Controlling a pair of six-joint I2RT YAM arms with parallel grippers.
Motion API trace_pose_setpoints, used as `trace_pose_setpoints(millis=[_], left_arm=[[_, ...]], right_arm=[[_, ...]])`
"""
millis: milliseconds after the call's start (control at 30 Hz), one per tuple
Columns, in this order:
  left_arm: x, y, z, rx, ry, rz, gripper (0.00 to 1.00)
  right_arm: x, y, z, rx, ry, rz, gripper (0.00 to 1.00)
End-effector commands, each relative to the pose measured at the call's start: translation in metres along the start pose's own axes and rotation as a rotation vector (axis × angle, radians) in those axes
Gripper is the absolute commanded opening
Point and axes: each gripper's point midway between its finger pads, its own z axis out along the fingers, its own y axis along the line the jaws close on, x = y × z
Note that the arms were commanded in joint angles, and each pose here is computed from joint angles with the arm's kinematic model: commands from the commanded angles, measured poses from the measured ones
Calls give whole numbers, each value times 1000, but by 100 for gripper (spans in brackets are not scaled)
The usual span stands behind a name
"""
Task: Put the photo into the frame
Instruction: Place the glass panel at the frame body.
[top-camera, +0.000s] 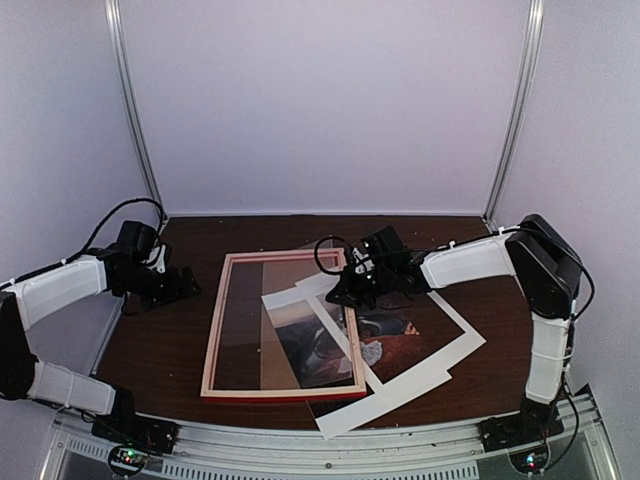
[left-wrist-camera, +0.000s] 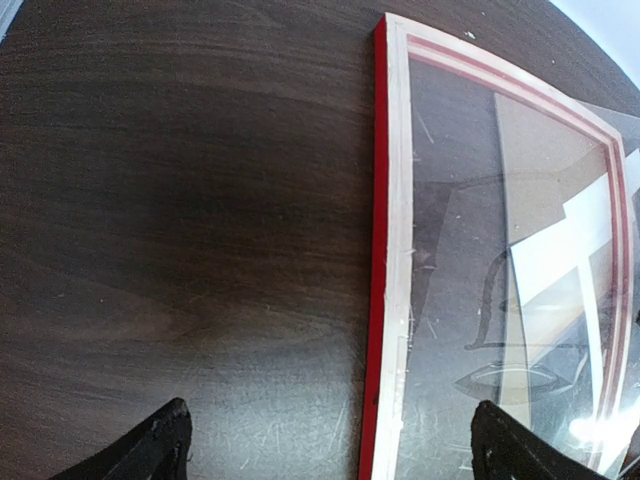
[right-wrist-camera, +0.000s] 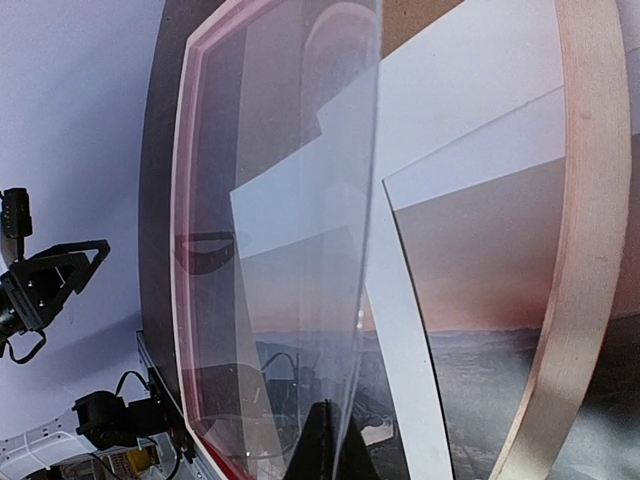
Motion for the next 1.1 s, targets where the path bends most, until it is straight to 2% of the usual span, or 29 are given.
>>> trace_pose_setpoints(millis=[0,1067], left_arm=[[-18,-13,-5,37,-53,19,98],[-18,-13,-7,39,-61,25,98]], right_arm=[[-6,0,-11,18,-35,-16,0],[-6,0,-14,26,-39,-23,0]])
